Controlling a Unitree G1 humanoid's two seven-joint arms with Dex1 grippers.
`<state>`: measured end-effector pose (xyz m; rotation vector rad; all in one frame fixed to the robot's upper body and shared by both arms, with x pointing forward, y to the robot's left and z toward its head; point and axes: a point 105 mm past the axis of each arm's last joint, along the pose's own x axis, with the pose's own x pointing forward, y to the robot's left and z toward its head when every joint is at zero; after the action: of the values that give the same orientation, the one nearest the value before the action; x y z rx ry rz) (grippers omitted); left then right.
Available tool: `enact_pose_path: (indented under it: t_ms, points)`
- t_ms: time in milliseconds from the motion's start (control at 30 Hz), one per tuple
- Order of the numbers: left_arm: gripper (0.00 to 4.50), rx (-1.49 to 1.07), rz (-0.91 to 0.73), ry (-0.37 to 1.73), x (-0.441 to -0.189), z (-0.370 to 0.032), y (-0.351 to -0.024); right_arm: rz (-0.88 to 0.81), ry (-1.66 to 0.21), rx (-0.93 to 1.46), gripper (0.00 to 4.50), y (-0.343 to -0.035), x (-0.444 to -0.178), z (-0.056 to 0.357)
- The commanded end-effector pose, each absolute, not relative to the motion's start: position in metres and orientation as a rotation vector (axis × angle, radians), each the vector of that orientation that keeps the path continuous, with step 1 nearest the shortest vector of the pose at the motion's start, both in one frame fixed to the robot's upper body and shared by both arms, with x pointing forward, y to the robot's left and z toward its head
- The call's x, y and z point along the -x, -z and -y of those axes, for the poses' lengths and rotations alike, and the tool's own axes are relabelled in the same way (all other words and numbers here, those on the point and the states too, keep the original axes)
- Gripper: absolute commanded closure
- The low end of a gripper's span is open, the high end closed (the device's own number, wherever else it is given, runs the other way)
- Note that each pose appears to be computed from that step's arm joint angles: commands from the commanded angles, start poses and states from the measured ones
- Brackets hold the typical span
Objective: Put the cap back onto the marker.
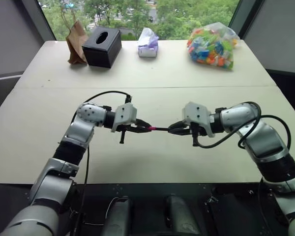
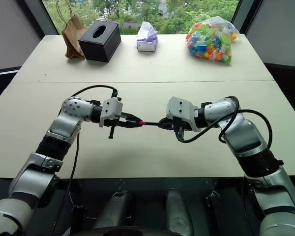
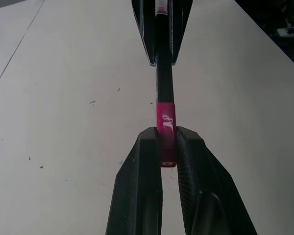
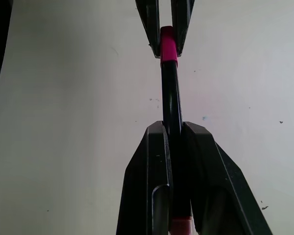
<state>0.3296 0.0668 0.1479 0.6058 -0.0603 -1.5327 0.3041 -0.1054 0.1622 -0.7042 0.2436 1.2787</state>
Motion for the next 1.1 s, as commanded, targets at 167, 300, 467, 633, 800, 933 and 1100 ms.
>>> enact_pose_path:
  t_ms: [167,300,467,633,800,933,1100]
  points:
    - [4.45,-0.545,0.218,1.532,-0.324,-0.05,-0.182,-0.109,-1.436,0.738,4.47,-0.175,-0.284,0.073]
    - [4.45,-0.528,0.179,1.496,-0.327,-0.06,-0.179,-0.108,-1.391,0.719,4.47,-0.176,-0.29,0.08]
    - [4.45,-0.533,0.136,1.476,-0.327,-0.068,-0.173,-0.114,-1.365,0.702,4.47,-0.176,-0.292,0.085]
    - [2.73,-0.528,0.106,1.454,-0.327,-0.074,-0.17,-0.128,-1.332,0.707,4.5,-0.173,-0.296,0.093]
    - [0.12,-0.513,0.061,1.397,-0.323,-0.093,-0.163,-0.164,-1.232,0.719,4.5,-0.17,-0.307,0.118]
    - [0.05,-0.477,0.041,1.33,-0.321,-0.107,-0.161,-0.184,-1.073,0.705,4.5,-0.173,-0.319,0.148]
    - [0.05,-0.415,0.045,1.254,-0.323,-0.109,-0.164,-0.185,-0.758,0.636,4.5,-0.177,-0.339,0.19]
